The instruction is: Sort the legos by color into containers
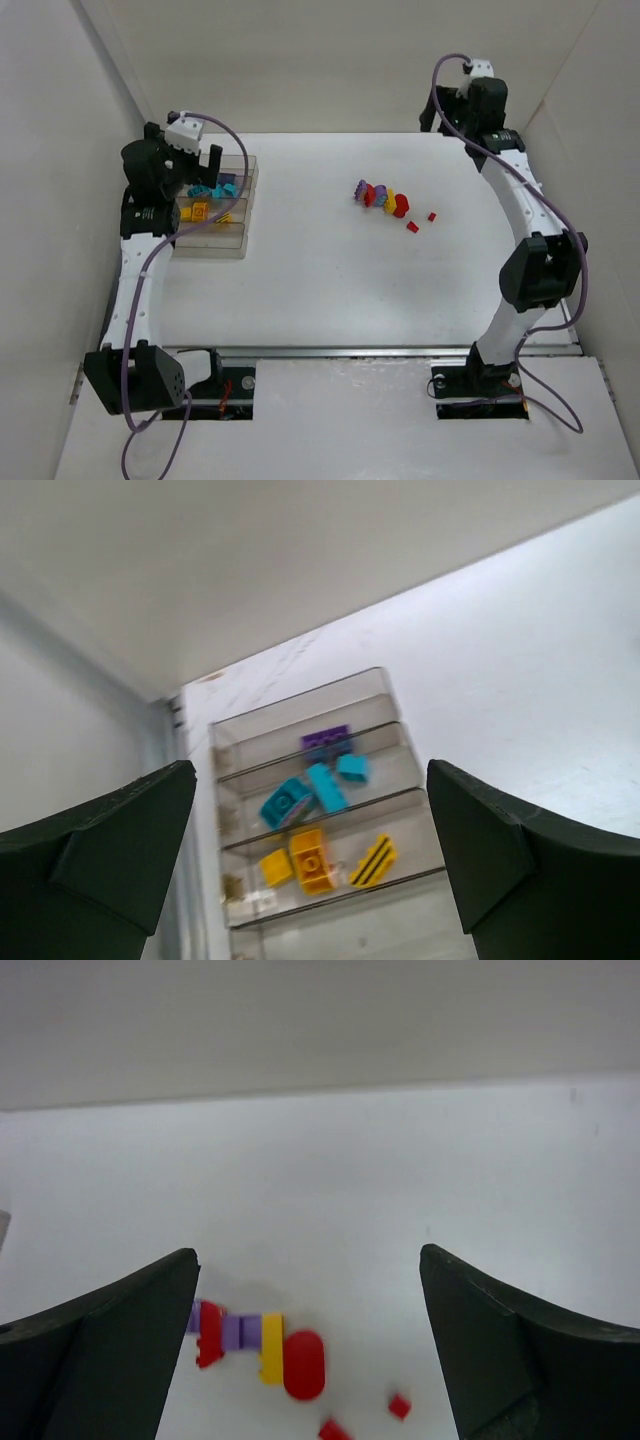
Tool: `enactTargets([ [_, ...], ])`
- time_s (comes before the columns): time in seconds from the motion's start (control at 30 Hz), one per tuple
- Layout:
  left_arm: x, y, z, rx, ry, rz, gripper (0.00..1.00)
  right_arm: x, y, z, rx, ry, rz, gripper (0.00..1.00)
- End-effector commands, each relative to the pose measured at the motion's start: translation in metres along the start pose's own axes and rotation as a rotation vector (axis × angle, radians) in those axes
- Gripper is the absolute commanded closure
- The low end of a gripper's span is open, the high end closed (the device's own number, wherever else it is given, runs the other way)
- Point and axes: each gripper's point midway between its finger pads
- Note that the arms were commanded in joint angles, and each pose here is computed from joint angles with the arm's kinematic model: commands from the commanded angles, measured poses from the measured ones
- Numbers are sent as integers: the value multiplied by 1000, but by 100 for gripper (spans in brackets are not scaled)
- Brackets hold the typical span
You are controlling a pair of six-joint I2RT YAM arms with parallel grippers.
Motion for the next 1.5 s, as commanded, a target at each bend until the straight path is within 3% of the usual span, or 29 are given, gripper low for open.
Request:
enactTargets([
  [0.0, -62, -2, 7, -32, 24, 334, 0, 3, -15, 92, 314, 231, 34, 4],
  [0.13, -72, 23, 17, -7, 72, 265, 0, -14, -11, 151, 445, 335, 173, 11],
  [0.23, -78, 41, 35, 59, 125, 227, 0, -3, 2, 181, 507, 417, 161, 22],
  [0.33, -85, 56, 44, 71, 133, 218, 0, 1, 10, 205, 562, 477, 185, 25],
  [0.53, -88, 69, 52, 75, 83, 205, 0, 0, 7, 247, 653, 503, 256, 34],
  [0.6, -89, 70, 57, 79, 73, 205, 0, -1, 3, 265, 710, 493, 281, 41],
  [0.77, -85, 69, 67, 103, 53, 176, 0, -17, -5, 270, 728, 451, 377, 45],
  [0.87, -86, 71, 75, 122, 39, 177, 0, -17, -14, 282, 772, 442, 390, 34],
  [1.03, -82, 74, 75, 114, 41, 156, 0, -1, -13, 292, 786, 459, 331, 45],
  [1.47, -77, 76, 76, 123, 52, 130, 0, 2, -13, 298, 798, 454, 373, 54],
])
Point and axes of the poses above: each gripper's point midway between its finger pads, its own y axis out along the fingers, its own x axis along the line the jaws close on, z = x × y, and after that the axes turned 14 degrees about -y, right-handed
